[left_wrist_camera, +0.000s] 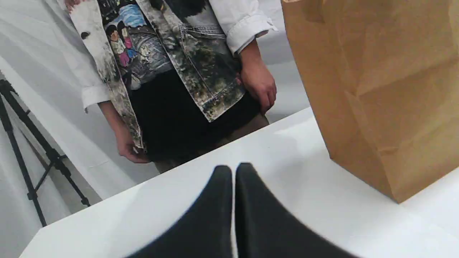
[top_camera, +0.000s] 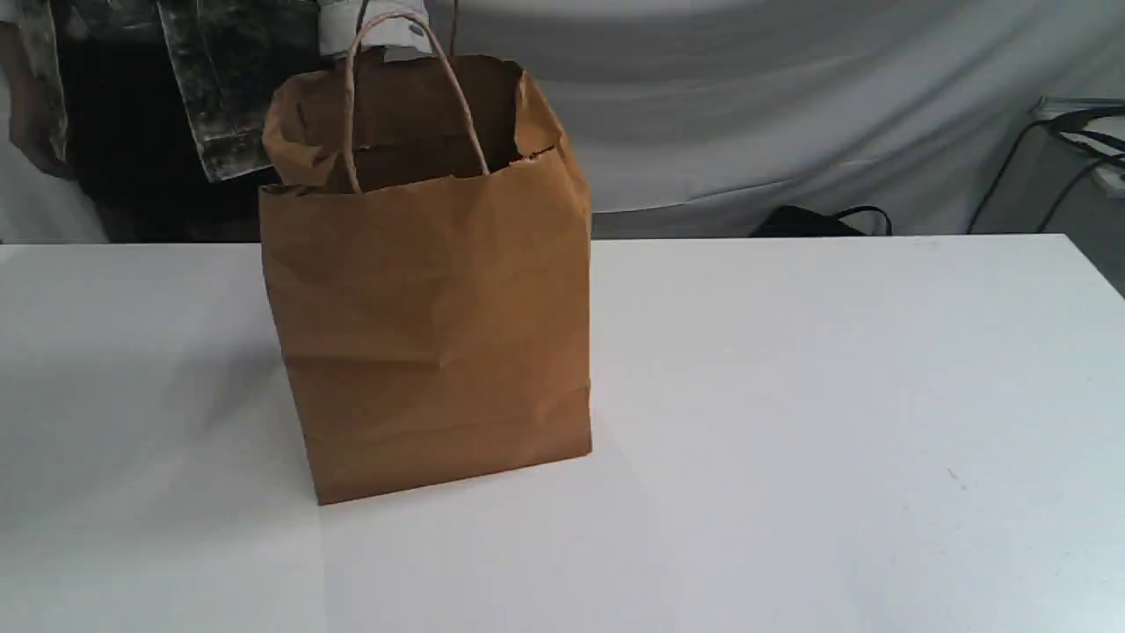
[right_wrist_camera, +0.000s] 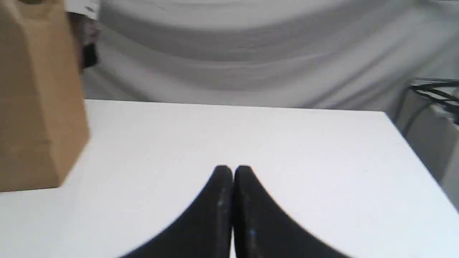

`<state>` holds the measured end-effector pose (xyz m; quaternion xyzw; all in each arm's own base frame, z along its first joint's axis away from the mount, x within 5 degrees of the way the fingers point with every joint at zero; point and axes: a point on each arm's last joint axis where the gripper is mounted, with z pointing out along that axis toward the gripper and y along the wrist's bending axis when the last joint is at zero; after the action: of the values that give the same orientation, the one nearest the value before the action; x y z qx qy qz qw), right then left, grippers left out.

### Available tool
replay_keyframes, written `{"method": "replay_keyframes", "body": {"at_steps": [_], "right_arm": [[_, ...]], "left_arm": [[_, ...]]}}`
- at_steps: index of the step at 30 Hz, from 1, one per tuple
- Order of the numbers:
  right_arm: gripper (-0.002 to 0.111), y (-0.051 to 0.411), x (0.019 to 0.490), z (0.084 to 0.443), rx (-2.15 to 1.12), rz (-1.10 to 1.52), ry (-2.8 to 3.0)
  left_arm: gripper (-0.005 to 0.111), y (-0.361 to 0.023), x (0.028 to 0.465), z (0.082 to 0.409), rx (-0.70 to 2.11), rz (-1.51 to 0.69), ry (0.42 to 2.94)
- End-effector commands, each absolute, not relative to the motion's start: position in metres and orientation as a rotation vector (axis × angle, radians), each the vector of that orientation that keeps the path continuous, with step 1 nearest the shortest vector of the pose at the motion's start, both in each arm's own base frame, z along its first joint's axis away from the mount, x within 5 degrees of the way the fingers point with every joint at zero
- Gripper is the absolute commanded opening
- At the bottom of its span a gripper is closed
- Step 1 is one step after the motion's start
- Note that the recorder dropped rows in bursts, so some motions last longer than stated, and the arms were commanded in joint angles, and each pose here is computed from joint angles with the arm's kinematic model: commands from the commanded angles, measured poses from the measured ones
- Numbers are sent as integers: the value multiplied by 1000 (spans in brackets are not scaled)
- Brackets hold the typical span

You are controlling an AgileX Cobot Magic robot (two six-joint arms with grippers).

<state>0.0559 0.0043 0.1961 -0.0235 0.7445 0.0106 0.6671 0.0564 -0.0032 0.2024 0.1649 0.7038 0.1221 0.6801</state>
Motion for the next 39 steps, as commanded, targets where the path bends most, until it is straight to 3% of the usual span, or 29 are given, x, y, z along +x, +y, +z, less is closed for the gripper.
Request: {"method": "replay_keyframes", "body": {"at_steps": [1,23,39], "right_arm": [[0,0,56,193,-25,-73,1708],[0,0,55,187,-147,-136,1764],[0,1,54,183,-11,-9,1816]], "left_arm": [[0,-3,56,201,368,275,1580],[0,-3,56,201,368,275,1580],[0,-3,56,201,368,275,1580]]}}
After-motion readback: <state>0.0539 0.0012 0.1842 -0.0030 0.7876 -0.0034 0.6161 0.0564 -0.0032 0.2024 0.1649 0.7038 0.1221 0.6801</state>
